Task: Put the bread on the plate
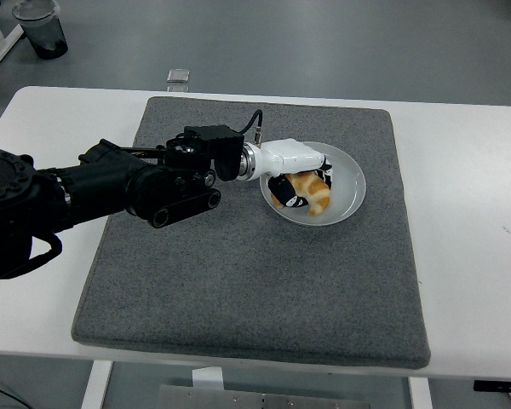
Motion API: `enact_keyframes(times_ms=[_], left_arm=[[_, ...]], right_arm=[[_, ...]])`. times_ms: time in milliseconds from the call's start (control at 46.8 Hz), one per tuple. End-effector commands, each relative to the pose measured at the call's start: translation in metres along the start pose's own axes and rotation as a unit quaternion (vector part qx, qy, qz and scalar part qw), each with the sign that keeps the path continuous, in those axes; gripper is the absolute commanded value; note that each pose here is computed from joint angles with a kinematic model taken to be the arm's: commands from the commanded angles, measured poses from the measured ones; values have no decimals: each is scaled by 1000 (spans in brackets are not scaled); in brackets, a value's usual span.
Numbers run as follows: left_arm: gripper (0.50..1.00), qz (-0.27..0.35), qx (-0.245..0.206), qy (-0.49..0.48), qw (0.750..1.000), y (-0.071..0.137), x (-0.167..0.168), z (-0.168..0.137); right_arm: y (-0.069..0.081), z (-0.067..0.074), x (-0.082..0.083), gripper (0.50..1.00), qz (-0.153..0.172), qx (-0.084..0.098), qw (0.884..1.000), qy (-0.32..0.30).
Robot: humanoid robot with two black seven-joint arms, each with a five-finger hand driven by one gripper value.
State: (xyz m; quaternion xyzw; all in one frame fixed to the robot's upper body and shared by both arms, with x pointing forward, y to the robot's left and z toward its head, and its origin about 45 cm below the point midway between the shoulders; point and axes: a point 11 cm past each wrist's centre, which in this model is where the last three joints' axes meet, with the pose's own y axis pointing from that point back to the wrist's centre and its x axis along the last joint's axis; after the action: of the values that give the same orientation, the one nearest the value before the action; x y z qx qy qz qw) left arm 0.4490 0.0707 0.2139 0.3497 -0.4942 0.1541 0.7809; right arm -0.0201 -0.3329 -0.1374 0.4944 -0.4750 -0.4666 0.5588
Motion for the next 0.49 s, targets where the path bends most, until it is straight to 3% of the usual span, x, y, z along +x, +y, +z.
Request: enact_keyframes(times_ms=[0, 85, 299, 470], left_arm=[[500, 1, 0, 1, 1000, 0, 0, 0], [625, 2, 0, 3, 1000, 0, 1, 0], [861, 3, 0, 10, 1000, 0, 1, 0], [939, 9, -1, 15, 1000, 0, 3, 1]], right_arm=[[0, 0, 0, 932, 0, 0, 1000, 0], [0, 0, 0, 930, 0, 0, 1000, 0], [0, 1, 0, 932, 0, -1, 1000, 0], [0, 0, 0, 932, 0, 0, 1000, 0]])
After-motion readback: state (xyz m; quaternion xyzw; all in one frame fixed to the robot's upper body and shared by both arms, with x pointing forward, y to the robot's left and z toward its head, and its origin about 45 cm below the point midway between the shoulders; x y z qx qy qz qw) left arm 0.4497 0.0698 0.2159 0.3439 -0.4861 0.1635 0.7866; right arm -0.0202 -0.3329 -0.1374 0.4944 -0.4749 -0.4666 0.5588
